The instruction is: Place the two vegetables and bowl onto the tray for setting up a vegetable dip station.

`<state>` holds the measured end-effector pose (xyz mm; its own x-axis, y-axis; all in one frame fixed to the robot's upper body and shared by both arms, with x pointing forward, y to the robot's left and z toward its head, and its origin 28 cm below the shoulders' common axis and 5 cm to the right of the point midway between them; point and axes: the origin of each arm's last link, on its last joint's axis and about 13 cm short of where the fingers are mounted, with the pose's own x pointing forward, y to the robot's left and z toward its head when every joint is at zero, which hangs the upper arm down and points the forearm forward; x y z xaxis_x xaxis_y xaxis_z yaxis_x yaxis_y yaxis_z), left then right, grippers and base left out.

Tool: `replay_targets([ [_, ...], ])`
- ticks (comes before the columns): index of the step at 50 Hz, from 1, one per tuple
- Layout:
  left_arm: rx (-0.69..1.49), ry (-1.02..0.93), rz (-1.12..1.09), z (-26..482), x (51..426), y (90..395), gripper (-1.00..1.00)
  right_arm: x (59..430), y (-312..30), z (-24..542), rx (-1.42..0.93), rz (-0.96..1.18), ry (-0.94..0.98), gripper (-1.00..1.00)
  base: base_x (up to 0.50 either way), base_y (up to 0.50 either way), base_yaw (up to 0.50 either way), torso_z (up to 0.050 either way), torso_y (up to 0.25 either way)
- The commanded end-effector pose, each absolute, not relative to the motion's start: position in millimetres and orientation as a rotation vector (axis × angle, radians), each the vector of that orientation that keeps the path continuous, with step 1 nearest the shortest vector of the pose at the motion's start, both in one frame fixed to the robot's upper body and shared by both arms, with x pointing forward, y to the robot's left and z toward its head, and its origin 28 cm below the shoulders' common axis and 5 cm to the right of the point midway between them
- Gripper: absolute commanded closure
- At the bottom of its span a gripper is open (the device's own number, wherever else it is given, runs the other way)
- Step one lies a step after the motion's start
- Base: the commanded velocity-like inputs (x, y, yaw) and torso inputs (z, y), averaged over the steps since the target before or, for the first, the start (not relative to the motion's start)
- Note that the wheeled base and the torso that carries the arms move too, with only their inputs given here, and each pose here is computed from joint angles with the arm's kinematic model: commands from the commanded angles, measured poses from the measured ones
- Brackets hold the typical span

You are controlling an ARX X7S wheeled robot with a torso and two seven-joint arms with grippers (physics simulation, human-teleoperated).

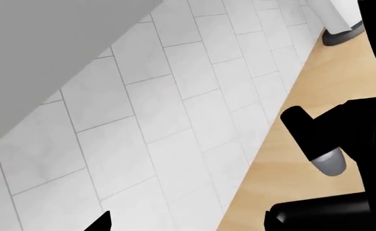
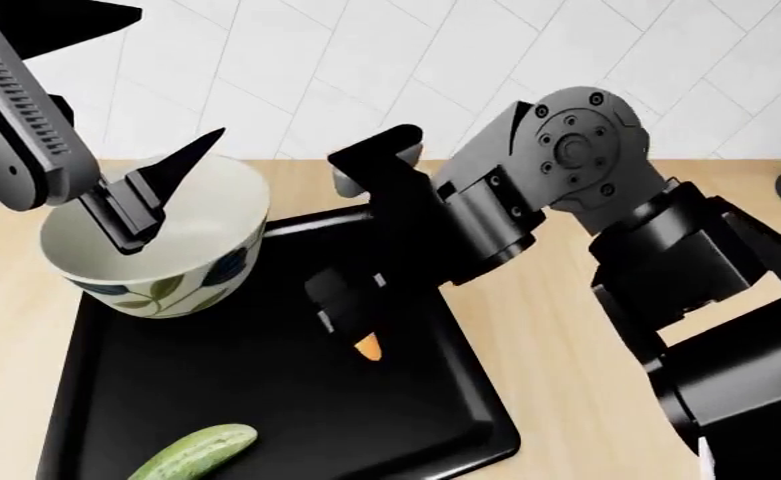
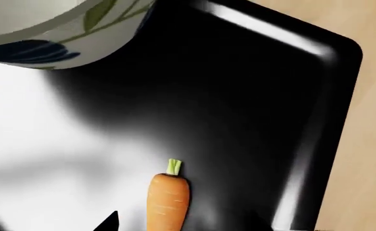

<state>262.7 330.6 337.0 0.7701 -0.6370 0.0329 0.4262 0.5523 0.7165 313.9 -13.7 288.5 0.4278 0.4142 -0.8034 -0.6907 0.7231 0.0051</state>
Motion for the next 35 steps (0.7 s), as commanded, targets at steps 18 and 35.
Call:
replay_targets([
  [18,0.733,-0.404,-0.721,323,268,308,-1.0,319,-84,354,-0.688,0.315,-0.047,-1.0,0.0,0.0,0.0,0.0,0.0],
  [35,0.684,-0.407,-0.786,303,278,298,-1.0,309,-87,365,-0.918,0.274,-0.418,-1.0,0.0,0.0,0.0,0.0,0.0],
])
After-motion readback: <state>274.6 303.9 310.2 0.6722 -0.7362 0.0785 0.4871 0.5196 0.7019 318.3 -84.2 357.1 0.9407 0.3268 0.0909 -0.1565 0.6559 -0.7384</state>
